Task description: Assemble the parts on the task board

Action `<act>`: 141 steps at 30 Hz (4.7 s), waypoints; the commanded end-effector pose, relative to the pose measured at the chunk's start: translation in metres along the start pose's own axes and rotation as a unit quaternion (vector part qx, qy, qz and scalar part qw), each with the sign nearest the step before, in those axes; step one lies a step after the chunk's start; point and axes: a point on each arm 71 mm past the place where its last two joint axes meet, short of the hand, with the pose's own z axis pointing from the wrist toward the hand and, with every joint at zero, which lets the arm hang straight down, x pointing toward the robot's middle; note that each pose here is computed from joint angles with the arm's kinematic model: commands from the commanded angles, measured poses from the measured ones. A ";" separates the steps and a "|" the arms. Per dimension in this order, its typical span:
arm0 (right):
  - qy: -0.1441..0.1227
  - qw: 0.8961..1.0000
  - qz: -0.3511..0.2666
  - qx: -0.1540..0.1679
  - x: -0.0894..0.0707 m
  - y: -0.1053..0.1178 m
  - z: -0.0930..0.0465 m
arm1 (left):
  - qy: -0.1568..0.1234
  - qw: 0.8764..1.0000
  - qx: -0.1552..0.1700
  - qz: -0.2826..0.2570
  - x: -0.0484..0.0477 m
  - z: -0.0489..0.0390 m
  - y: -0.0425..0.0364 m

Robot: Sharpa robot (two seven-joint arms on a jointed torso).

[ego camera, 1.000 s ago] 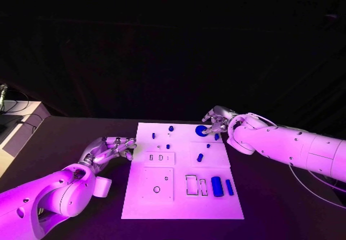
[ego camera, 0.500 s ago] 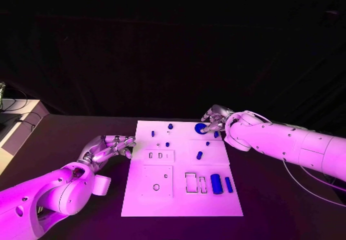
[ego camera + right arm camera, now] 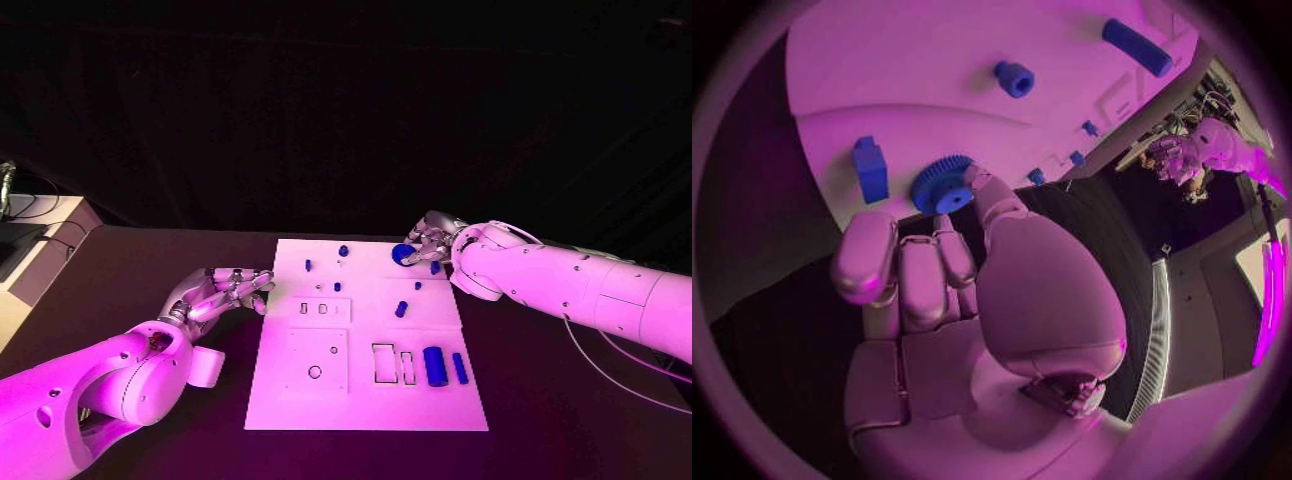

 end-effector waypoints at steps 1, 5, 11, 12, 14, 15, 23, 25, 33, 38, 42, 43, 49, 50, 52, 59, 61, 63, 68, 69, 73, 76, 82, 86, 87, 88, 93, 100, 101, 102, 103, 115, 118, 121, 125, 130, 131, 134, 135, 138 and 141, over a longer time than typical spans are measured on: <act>0.022 1.000 -0.002 0.003 0.004 -0.002 0.000 | 0.010 1.000 0.004 -0.003 0.0023 0.0000 -0.0011; 0.028 1.000 -0.002 0.003 0.006 -0.002 0.001 | 0.010 1.000 0.004 -0.003 0.0023 0.0000 -0.0012; 0.036 0.999 -0.003 0.004 0.008 -0.001 0.001 | 0.010 1.000 0.004 -0.003 0.0025 -0.0001 -0.0012; 0.038 0.999 -0.003 0.004 0.008 -0.001 0.001 | 0.010 1.000 0.004 -0.003 0.0023 -0.0002 -0.0012; 0.041 0.999 -0.004 0.005 0.008 -0.002 0.001 | 0.009 1.000 0.004 -0.003 0.0019 -0.0003 -0.0012; 0.042 0.999 -0.004 0.006 0.008 -0.002 0.001 | 0.009 1.000 0.004 -0.003 0.0017 -0.0004 -0.0012; 0.045 0.999 0.000 0.005 0.009 -0.002 0.001 | 0.009 1.000 0.004 -0.003 0.0012 -0.0005 -0.0012; 0.041 0.999 0.000 0.003 0.008 -0.002 0.000 | 0.009 1.000 0.003 -0.003 0.0011 -0.0005 -0.0012; -0.002 1.000 -0.013 -0.027 0.005 0.009 -0.004 | 0.008 1.000 0.003 -0.002 0.0007 -0.0006 -0.0011; -0.029 0.997 -0.031 -0.065 0.005 0.024 -0.012 | 0.008 1.000 0.003 -0.002 0.0007 -0.0007 -0.0011; -0.048 0.992 -0.049 -0.104 0.005 0.041 -0.021 | 0.008 1.000 0.003 -0.002 0.0003 -0.0008 -0.0010; -0.053 0.990 -0.053 -0.116 0.006 0.046 -0.024 | 0.008 1.000 0.003 -0.002 0.0002 -0.0010 -0.0010; -0.068 0.981 -0.070 -0.167 0.013 0.077 -0.034 | 0.010 1.000 0.003 -0.003 0.0004 -0.0015 -0.0013; -0.070 0.979 -0.072 -0.175 0.015 0.083 -0.035 | 0.011 1.000 0.003 -0.003 0.0006 -0.0015 -0.0013; -0.073 0.976 -0.077 -0.189 0.020 0.095 -0.037 | 0.012 1.000 0.003 -0.003 0.0011 -0.0015 -0.0014; -0.071 0.971 -0.093 -0.207 0.042 0.120 -0.035 | 0.014 1.000 0.004 -0.004 0.0029 -0.0012 -0.0017; -0.071 0.971 -0.098 -0.206 0.048 0.123 -0.033 | 0.014 1.000 0.004 -0.005 0.0035 -0.0011 -0.0017; -0.070 0.971 -0.101 -0.205 0.052 0.125 -0.031 | 0.015 1.000 0.004 -0.005 0.0038 -0.0011 -0.0018; -0.065 0.971 -0.109 -0.203 0.061 0.127 -0.026 | 0.015 1.000 0.005 -0.005 0.0044 -0.0010 -0.0020; -0.065 0.971 -0.111 -0.202 0.063 0.128 -0.025 | 0.016 1.000 0.005 -0.005 0.0047 -0.0010 -0.0021; -0.066 0.971 -0.116 -0.197 0.065 0.127 -0.023 | 0.017 1.000 0.006 -0.005 0.0053 -0.0011 -0.0025; -0.071 0.971 -0.120 -0.193 0.065 0.126 -0.021 | 0.016 1.000 0.007 -0.005 0.0050 -0.0013 -0.0026; -0.082 0.970 -0.125 -0.189 0.063 0.124 -0.020 | 0.015 1.000 0.007 -0.004 0.0041 -0.0017 -0.0028; -0.090 0.969 -0.126 -0.191 0.062 0.125 -0.021 | 0.015 1.000 0.007 -0.004 0.0038 -0.0018 -0.0028; -0.092 0.969 -0.127 -0.192 0.062 0.125 -0.021 | 0.015 1.000 0.006 -0.004 0.0037 -0.0018 -0.0028; -0.094 0.969 -0.127 -0.193 0.062 0.125 -0.021 | 0.015 1.000 0.006 -0.004 0.0037 -0.0018 -0.0028; -0.098 0.968 -0.127 -0.194 0.062 0.126 -0.021 | 0.015 1.000 0.006 -0.004 0.0035 -0.0018 -0.0027; -0.086 0.970 -0.131 -0.187 0.063 0.124 -0.019 | 0.015 1.000 0.006 -0.004 0.0034 -0.0018 -0.0027; -0.083 0.970 -0.132 -0.185 0.063 0.124 -0.018 | 0.015 1.000 0.006 -0.004 0.0035 -0.0018 -0.0027; -0.081 0.971 -0.133 -0.183 0.064 0.123 -0.018 | 0.015 1.000 0.006 -0.004 0.0035 -0.0018 -0.0027; -0.078 0.971 -0.134 -0.181 0.064 0.123 -0.017 | 0.015 1.000 0.006 -0.004 0.0035 -0.0018 -0.0027; -0.046 0.976 -0.137 -0.164 0.069 0.119 -0.010 | 0.016 1.000 0.005 -0.002 0.0028 -0.0020 -0.0025; -0.045 0.976 -0.133 -0.164 0.069 0.118 -0.010 | 0.015 1.000 0.004 -0.002 0.0027 -0.0018 -0.0024; -0.044 0.978 -0.126 -0.163 0.068 0.118 -0.010 | 0.015 1.000 0.004 -0.002 0.0028 -0.0015 -0.0022; -0.035 0.981 -0.113 -0.155 0.069 0.115 -0.009 | 0.015 1.000 0.004 -0.002 0.0027 -0.0010 -0.0018; -0.020 0.984 -0.099 -0.144 0.069 0.111 -0.008 | 0.014 1.000 0.002 -0.003 0.0020 -0.0009 -0.0014; -0.018 0.985 -0.097 -0.143 0.069 0.110 -0.008 | 0.013 1.000 0.001 -0.003 0.0019 -0.0009 -0.0013; -0.017 0.985 -0.092 -0.141 0.069 0.109 -0.008 | 0.013 1.000 0.001 -0.003 0.0016 -0.0009 -0.0011; -0.018 0.986 -0.091 -0.141 0.068 0.108 -0.008 | 0.013 1.000 0.001 -0.003 0.0015 -0.0009 -0.0011; -0.019 0.986 -0.089 -0.139 0.068 0.106 -0.008 | 0.012 1.000 0.000 -0.003 0.0011 -0.0009 -0.0009; -0.016 0.987 -0.086 -0.133 0.067 0.103 -0.008 | 0.012 1.000 -0.001 -0.003 0.0007 -0.0009 -0.0008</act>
